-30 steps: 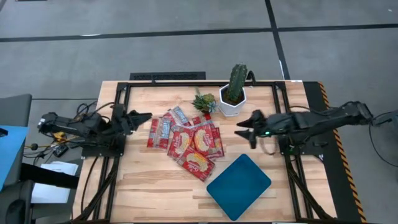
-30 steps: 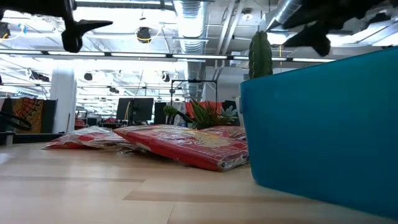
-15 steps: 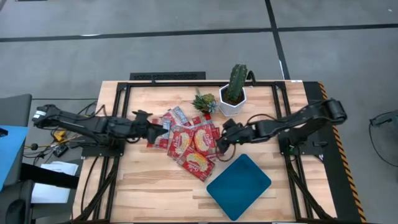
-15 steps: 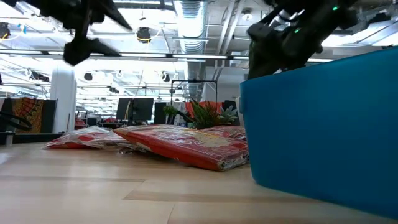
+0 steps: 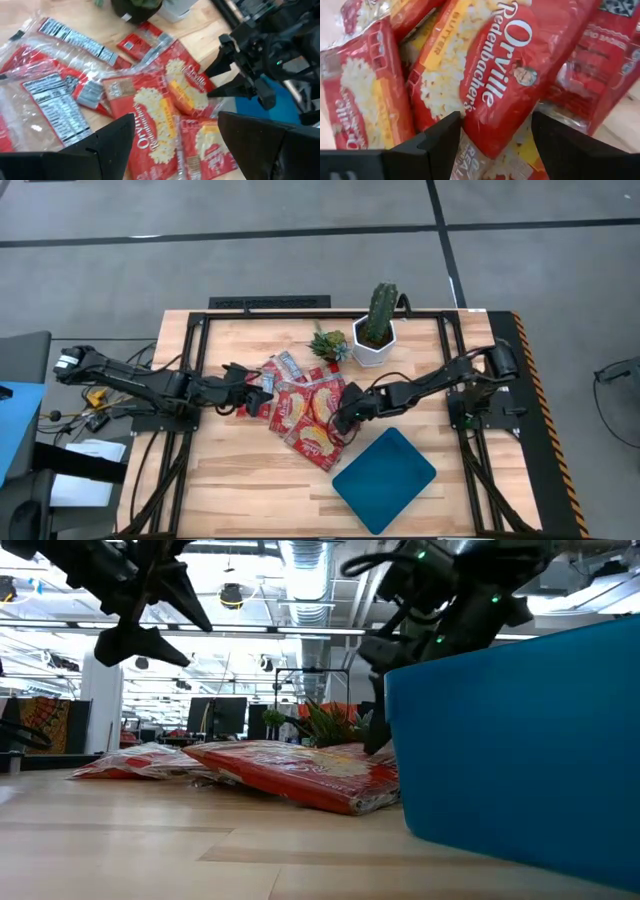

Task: Sort popcorn bags into baskets
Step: Put the popcorn bag into the bin

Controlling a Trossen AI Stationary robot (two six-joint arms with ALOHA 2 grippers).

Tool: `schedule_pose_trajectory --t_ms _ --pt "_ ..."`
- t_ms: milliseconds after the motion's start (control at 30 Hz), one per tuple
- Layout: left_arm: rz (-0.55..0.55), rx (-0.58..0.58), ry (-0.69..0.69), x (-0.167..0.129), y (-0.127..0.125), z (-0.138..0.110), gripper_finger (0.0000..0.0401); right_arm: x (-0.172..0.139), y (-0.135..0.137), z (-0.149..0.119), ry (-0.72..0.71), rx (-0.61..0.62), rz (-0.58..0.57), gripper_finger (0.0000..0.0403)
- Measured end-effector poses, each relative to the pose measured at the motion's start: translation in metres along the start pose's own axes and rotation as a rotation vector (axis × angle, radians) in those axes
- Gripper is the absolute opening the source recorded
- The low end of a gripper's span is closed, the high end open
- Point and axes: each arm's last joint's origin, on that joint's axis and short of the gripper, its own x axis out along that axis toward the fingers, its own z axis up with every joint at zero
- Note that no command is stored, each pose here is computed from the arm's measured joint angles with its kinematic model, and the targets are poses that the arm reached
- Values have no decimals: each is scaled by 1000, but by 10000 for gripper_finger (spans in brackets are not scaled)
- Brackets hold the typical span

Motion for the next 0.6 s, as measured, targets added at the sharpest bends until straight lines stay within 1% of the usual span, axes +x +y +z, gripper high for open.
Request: schedule_pose_trajectory --t_ms 67,133,200,300,333,367,500,600 --pt "13 5 -2 1 1 -1 275 4 1 1 4 2 2 247" --pt "33 10 -9 2 2 -1 275 7 2 4 15 6 4 211" --pt "36 9 -15 3 2 -1 275 8 3 5 25 4 17 158" --pt "46 14 -13 3 2 -2 275 7 4 7 28 7 27 58" --pt "46 14 -14 3 2 -2 275 5 4 7 26 6 32 32" --pt "47 13 -16 3 2 -2 275 2 5 8 25 6 36 21" --pt "56 16 -20 3 3 -2 275 -12 3 15 20 39 35 25" --pt "66 21 -20 3 4 -2 275 -32 2 23 -4 46 50 11"
